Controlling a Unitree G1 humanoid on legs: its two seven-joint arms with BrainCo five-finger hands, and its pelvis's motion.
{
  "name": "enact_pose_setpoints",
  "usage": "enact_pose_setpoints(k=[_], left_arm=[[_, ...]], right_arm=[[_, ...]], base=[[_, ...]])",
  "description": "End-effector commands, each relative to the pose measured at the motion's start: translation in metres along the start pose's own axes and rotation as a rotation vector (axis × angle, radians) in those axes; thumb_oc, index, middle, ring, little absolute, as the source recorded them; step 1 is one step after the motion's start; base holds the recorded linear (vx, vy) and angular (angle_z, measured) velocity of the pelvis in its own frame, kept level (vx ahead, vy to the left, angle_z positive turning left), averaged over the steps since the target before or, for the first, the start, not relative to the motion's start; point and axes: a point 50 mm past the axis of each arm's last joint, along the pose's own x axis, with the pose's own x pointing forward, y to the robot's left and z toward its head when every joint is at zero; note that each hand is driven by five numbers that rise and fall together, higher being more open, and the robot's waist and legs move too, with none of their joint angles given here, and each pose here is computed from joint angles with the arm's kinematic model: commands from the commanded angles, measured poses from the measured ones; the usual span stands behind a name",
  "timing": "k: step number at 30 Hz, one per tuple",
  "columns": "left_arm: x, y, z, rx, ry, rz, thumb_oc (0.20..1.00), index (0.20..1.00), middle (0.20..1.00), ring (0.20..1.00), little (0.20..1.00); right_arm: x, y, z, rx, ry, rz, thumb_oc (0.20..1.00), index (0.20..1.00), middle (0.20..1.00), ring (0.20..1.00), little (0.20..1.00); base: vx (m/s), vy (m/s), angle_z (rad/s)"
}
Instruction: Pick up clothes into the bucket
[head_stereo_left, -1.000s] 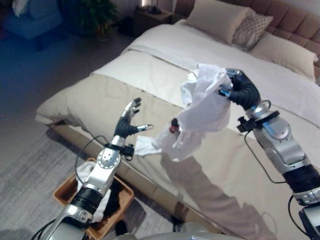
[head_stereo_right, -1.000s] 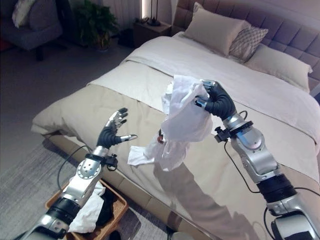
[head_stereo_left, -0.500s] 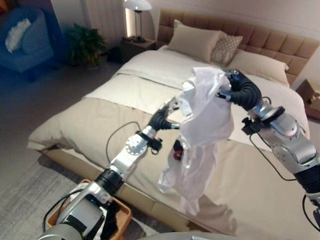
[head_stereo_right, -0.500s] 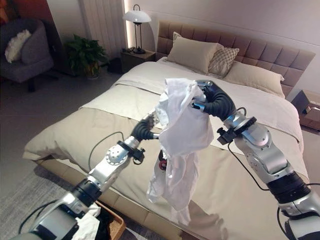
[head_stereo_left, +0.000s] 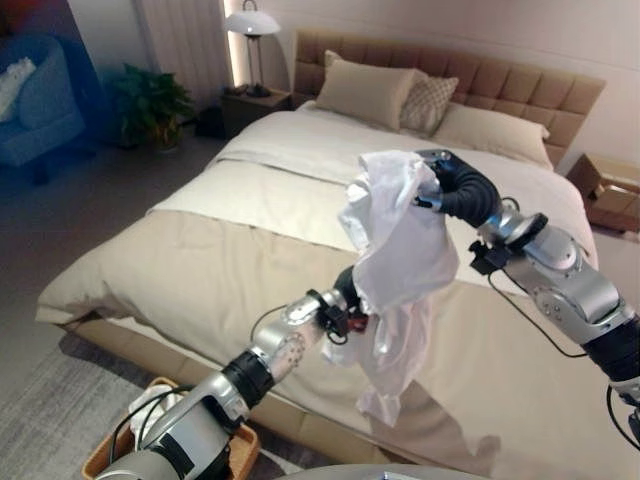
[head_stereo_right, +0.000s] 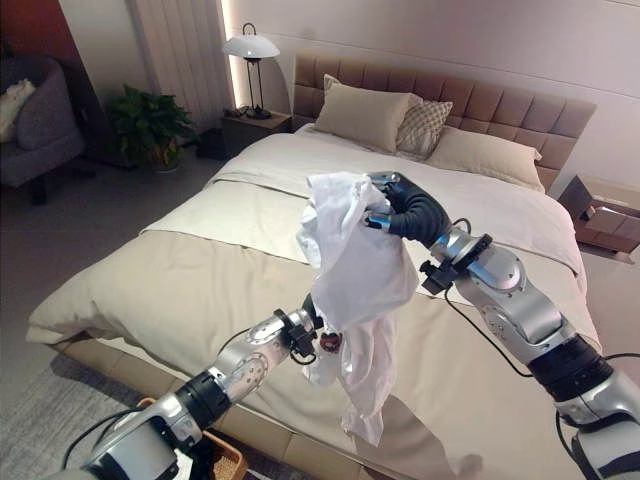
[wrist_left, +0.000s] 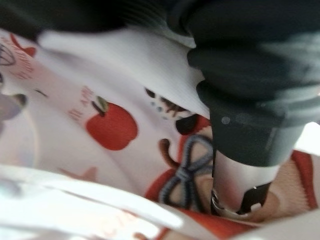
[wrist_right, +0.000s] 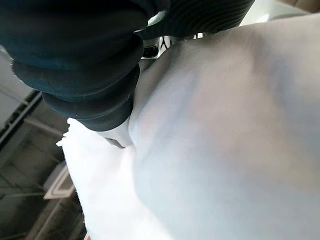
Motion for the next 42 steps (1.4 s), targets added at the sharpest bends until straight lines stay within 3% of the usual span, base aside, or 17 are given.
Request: enact_pose_setpoints(k=[1,8,9,11,20,29,35,37,42], left_arm=[[0.011,-0.009,-0.012,-0.017,0.056,-0.08,1.0,1.0,1.0,1.0,1.0],[0.022,-0.026,-0.02,-0.116,0.042,-0.141,1.0,1.0,1.0,1.0,1.0],[0.022,-0.027,-0.019,-0.125,0.034,-0.152,0.887,0.887,0.887,0.887,0.887],[0.02,-0.026,-0.016,-0.139,0.01,-0.149,0.2,0.2,0.2,0.2,0.2],[-0.002,-0.012,-0.004,-0.167,-0.076,-0.136,0.2,0.2,0.2,0.2,0.2],[-0.054,0.023,0.005,-0.111,-0.185,0.058,0.2,0.2,0.2,0.2,0.2],[-0.102,0.043,0.027,0.109,-0.271,0.29,0.2,0.2,0.2,0.2,0.2],[-0.122,0.048,0.043,0.276,-0.288,0.405,0.2,0.2,0.2,0.2,0.2],[-0.141,0.049,0.068,0.472,-0.351,0.533,0.2,0.2,0.2,0.2,0.2]], right_arm=[[0.024,-0.017,0.049,-0.039,-0.235,-0.024,0.2,0.2,0.2,0.2,0.2],[0.03,-0.026,0.056,-0.084,-0.246,-0.06,0.2,0.2,0.2,0.2,0.2],[0.031,-0.027,0.056,-0.089,-0.246,-0.062,0.2,0.2,0.2,0.2,0.2],[0.029,-0.033,0.055,-0.098,-0.237,-0.091,0.2,0.2,0.2,0.2,0.2],[0.018,-0.049,0.047,-0.126,-0.187,-0.17,0.2,0.2,0.2,0.2,0.2],[-0.017,-0.06,0.039,-0.094,-0.187,-0.291,0.2,0.2,0.2,0.2,0.2],[-0.059,-0.07,0.029,-0.098,-0.18,-0.475,0.2,0.2,0.2,0.2,0.2],[-0.076,-0.071,0.021,-0.098,-0.165,-0.563,0.2,0.2,0.2,0.2,0.2],[-0.093,-0.064,0.012,-0.214,-0.073,-0.617,0.2,0.2,0.2,0.2,0.2]], base=[[0.0,0.0,0.0],[0.0,0.0,0.0],[0.0,0.0,0.0],[0.0,0.0,0.0],[0.0,0.0,0.0],[0.0,0.003,0.03],[0.0,0.002,0.04],[0.0,0.01,0.09],[0.01,0.012,0.1]])
